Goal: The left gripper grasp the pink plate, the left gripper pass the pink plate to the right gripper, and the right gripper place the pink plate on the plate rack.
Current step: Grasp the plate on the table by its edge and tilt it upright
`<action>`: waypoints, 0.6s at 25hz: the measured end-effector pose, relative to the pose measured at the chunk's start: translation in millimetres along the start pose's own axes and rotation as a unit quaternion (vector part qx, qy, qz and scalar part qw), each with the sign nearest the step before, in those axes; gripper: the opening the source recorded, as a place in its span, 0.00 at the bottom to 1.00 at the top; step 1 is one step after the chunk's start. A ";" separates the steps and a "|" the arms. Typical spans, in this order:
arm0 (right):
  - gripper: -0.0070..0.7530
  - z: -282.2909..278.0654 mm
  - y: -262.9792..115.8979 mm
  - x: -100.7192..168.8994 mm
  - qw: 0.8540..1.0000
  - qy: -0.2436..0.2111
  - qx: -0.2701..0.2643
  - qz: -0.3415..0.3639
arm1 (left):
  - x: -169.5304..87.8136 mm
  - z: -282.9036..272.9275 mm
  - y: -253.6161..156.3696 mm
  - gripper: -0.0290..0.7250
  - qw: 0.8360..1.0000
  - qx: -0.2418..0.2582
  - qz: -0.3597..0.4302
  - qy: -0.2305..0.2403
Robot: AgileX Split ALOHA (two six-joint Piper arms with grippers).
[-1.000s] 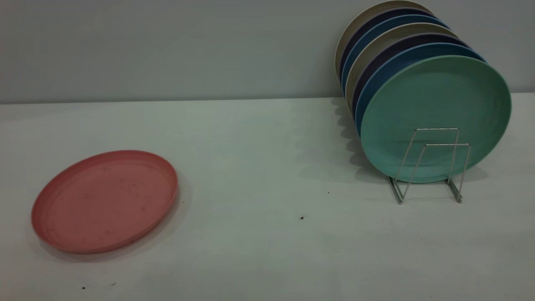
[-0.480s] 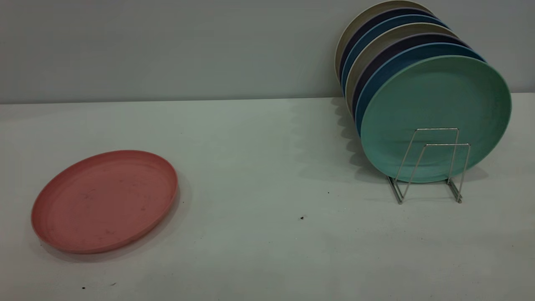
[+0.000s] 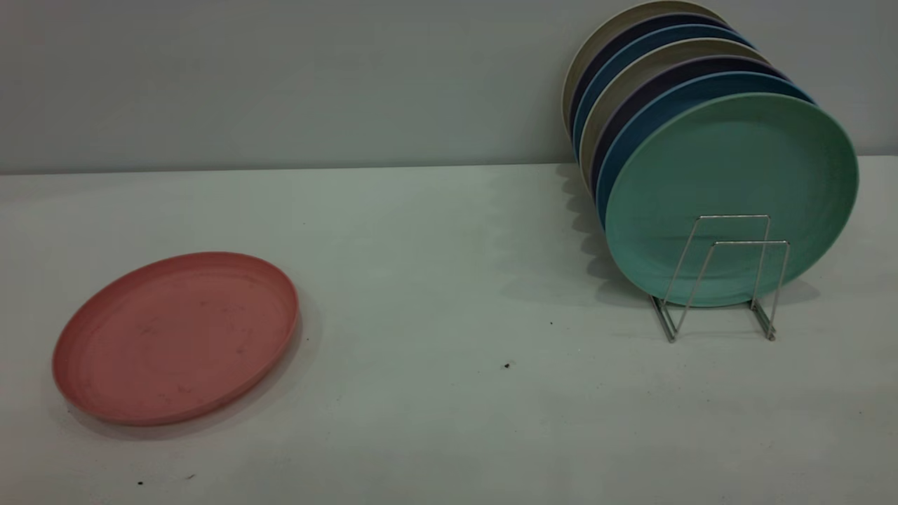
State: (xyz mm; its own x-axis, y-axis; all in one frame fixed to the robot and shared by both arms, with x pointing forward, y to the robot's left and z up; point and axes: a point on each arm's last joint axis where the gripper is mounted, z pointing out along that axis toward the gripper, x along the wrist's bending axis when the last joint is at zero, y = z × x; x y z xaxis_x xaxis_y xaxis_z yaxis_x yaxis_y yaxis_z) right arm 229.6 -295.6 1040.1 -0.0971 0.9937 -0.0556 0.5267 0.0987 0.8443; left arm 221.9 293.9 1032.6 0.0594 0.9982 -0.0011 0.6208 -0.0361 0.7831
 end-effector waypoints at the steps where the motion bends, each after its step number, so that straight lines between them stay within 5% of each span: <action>1: 0.32 0.0 0.0 0.0 1.000 0.000 0.000 0.000 | 0.0 0.0 0.0 0.66 1.000 0.000 0.000 0.000; 8: 0.32 0.0 -0.1 -0.6 1.000 -0.004 0.000 -0.002 | 0.0 -0.3 0.4 0.66 1.000 -0.002 0.000 0.000; 15: 0.37 -0.2 1.1 -0.7 1.000 -0.004 -0.006 -0.008 | -5.1 -1.1 20.1 0.66 0.997 -0.058 -0.045 -0.033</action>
State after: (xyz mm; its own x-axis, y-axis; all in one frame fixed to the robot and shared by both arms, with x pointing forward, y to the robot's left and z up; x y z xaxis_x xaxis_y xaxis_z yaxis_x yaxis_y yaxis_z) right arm 230.1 -296.1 1041.2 -0.0989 0.9924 -0.0728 0.5154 0.1137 0.8494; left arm 233.3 288.2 1049.0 0.0622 0.9917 -0.1125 0.5311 0.0625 0.8450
